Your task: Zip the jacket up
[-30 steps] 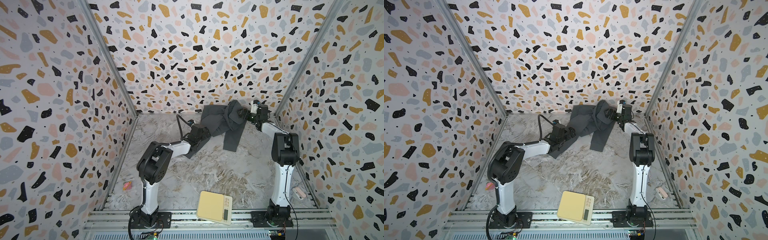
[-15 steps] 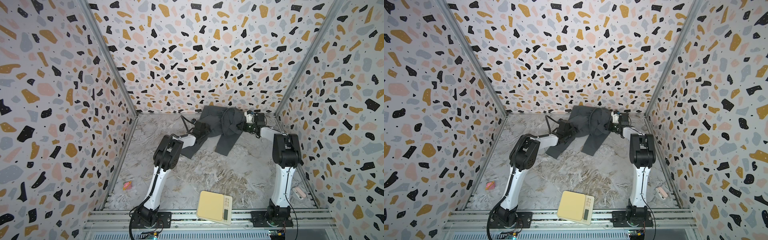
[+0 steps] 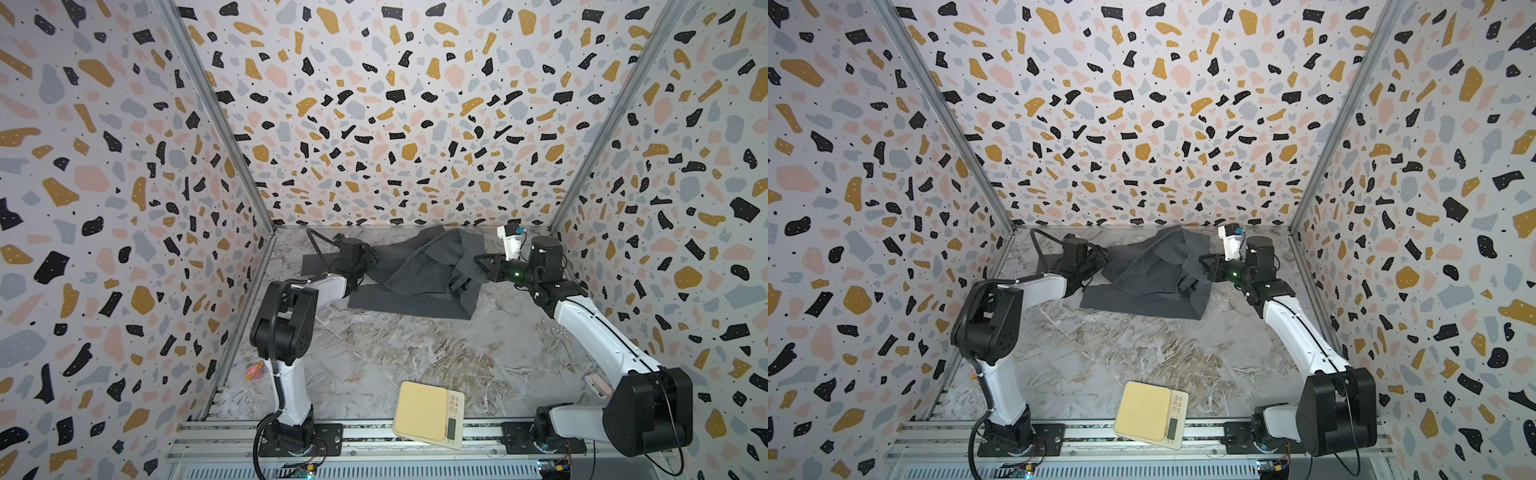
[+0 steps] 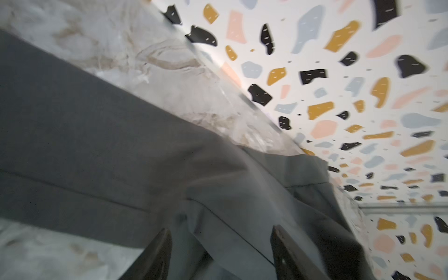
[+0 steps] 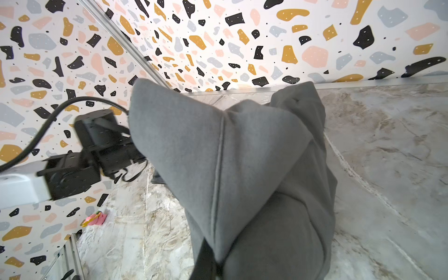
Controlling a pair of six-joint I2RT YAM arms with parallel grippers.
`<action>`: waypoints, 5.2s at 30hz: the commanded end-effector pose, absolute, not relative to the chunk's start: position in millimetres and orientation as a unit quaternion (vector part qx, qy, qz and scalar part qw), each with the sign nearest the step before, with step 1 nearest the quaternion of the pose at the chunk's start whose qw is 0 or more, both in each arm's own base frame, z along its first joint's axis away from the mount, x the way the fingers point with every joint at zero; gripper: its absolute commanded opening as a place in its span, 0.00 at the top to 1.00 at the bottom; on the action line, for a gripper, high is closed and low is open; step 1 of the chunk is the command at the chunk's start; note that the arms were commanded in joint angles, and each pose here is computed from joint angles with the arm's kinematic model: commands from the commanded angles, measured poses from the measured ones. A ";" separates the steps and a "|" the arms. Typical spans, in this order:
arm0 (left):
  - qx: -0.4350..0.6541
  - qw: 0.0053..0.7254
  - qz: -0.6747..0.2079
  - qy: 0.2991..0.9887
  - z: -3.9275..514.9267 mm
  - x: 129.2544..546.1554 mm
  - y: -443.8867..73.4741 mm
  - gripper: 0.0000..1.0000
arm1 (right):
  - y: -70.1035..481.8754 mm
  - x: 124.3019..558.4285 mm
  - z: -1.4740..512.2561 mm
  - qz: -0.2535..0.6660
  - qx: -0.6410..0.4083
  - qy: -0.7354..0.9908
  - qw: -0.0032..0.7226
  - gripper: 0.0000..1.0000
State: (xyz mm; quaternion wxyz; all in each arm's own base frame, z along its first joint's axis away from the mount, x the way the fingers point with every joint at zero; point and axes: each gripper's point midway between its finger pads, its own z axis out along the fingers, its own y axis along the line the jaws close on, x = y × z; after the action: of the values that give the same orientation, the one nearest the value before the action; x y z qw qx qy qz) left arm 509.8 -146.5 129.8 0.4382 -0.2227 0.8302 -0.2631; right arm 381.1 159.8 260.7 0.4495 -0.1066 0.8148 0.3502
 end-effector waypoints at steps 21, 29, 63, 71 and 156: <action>0.103 0.494 -0.371 0.779 272.3 438.5 -277.7 0.00 | 237.8 376.2 246.9 0.348 -0.224 0.817 0.402 1.00; 0.104 0.472 -0.358 0.799 269.0 434.2 -265.7 0.00 | 256.8 352.7 206.1 0.344 -0.202 0.840 0.368 0.42; -0.071 0.351 -0.412 0.838 198.7 409.6 -356.5 0.10 | 146.9 380.5 76.6 0.458 0.194 0.834 0.238 0.19; -0.061 0.386 -0.411 0.824 218.3 426.4 -348.1 0.63 | 152.1 402.4 122.3 0.459 0.108 0.829 0.300 0.91; -0.035 0.671 -0.372 0.640 520.4 368.8 -119.7 1.00 | 93.7 258.8 602.1 0.107 -0.077 0.620 0.774 1.00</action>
State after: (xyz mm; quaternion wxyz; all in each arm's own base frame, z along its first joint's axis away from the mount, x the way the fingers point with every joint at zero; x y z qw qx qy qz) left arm 396.2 -142.8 471.2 0.6124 -0.0320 0.6710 -0.4168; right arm 298.6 133.8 524.0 0.6872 -0.1313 0.7034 0.1255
